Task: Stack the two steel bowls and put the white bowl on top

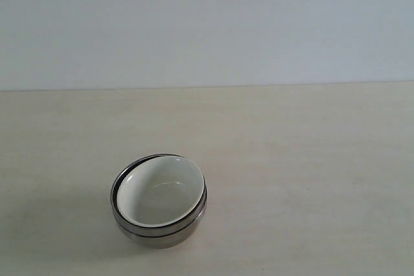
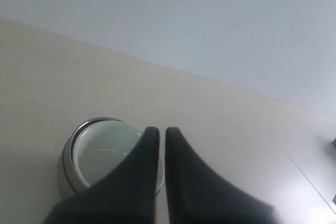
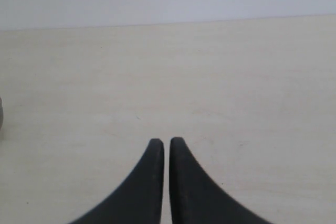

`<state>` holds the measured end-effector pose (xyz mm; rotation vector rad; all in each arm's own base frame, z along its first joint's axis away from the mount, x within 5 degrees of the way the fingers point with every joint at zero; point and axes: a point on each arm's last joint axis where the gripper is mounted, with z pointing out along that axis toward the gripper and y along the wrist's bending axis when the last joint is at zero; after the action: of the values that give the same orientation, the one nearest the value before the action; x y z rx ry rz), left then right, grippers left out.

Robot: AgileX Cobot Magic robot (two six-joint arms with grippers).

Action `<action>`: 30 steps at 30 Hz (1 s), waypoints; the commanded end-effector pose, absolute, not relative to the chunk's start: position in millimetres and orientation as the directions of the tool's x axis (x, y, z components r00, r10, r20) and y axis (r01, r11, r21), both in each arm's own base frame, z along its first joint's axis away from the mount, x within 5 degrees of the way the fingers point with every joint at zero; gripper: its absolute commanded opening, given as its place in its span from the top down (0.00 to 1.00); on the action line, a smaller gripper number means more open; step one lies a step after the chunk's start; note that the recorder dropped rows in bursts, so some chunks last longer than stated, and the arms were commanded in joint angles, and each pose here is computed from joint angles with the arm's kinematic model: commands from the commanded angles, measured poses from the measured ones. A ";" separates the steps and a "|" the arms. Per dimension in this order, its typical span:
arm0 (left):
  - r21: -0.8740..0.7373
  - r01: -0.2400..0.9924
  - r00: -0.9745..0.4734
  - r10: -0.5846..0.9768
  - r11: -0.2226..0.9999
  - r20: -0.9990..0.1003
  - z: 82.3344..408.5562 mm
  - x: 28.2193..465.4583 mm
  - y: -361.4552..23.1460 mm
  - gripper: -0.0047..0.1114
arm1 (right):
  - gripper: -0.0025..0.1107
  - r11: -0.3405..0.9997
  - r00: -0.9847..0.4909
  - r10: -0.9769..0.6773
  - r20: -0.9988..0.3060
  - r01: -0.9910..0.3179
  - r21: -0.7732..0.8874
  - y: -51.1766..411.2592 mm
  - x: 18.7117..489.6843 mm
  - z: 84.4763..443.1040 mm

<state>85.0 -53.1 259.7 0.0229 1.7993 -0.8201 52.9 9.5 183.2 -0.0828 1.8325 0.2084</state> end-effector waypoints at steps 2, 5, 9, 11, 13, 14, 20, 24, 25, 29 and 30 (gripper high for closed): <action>-0.508 0.425 -0.361 -0.374 0.750 -0.854 263.2 78.6 -51.1 0.93 | 0.98 0.982 -0.263 0.046 -0.964 -0.165 0.091 9.2 52.8 182.4; -0.503 0.426 -0.359 -0.370 0.752 -0.857 263.1 78.6 -51.1 0.93 | 0.98 0.982 -0.263 0.046 -0.964 -0.165 0.091 9.2 52.8 182.4; -0.497 0.431 -0.293 -0.404 0.753 -0.866 269.0 70.9 -44.7 0.93 | 0.98 0.982 -0.263 0.046 -0.964 -0.165 0.091 9.2 52.8 182.4; -0.487 0.403 -0.213 -0.439 0.775 -0.873 273.7 65.7 -36.8 0.93 | 0.98 0.982 -0.263 0.046 -0.964 -0.165 0.091 9.2 52.8 182.4; -0.474 0.378 -0.128 -0.462 0.795 -0.878 277.9 59.0 -30.0 0.93 | 0.98 0.982 -0.263 0.046 -0.964 -0.165 0.091 9.2 52.8 182.4; -0.469 0.372 -0.097 -0.469 0.801 -0.878 279.4 56.0 -27.9 0.93 | 0.98 0.982 -0.263 0.046 -0.964 -0.165 0.091 9.2 52.8 182.4; -0.404 0.355 0.097 -0.463 0.843 -0.881 286.8 34.3 -19.0 0.93 | 0.98 0.982 -0.263 0.046 -0.964 -0.165 0.091 9.2 52.8 182.4; -0.357 0.317 0.140 -0.416 0.879 -0.899 287.0 33.1 -17.6 0.93 | 0.98 0.982 -0.263 0.046 -0.964 -0.165 0.091 9.2 52.8 182.4; -0.350 0.301 0.147 -0.405 0.887 -0.902 286.2 33.7 -17.2 0.93 | 0.98 0.982 -0.263 0.046 -0.964 -0.165 0.091 9.2 52.8 182.4; -0.297 0.204 0.173 -0.332 0.933 -0.927 278.3 38.0 -14.1 0.93 | 0.98 0.982 -0.263 0.046 -0.964 -0.165 0.091 9.2 52.8 182.4; -0.264 0.162 0.172 -0.291 0.951 -0.941 272.1 40.6 -12.8 0.93 | 0.98 0.982 -0.263 0.046 -0.964 -0.165 0.091 9.2 52.8 182.4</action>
<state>37.6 -14.4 280.2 -0.1212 1.3411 -0.4114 52.9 9.5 183.2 -0.0828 1.8325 0.2084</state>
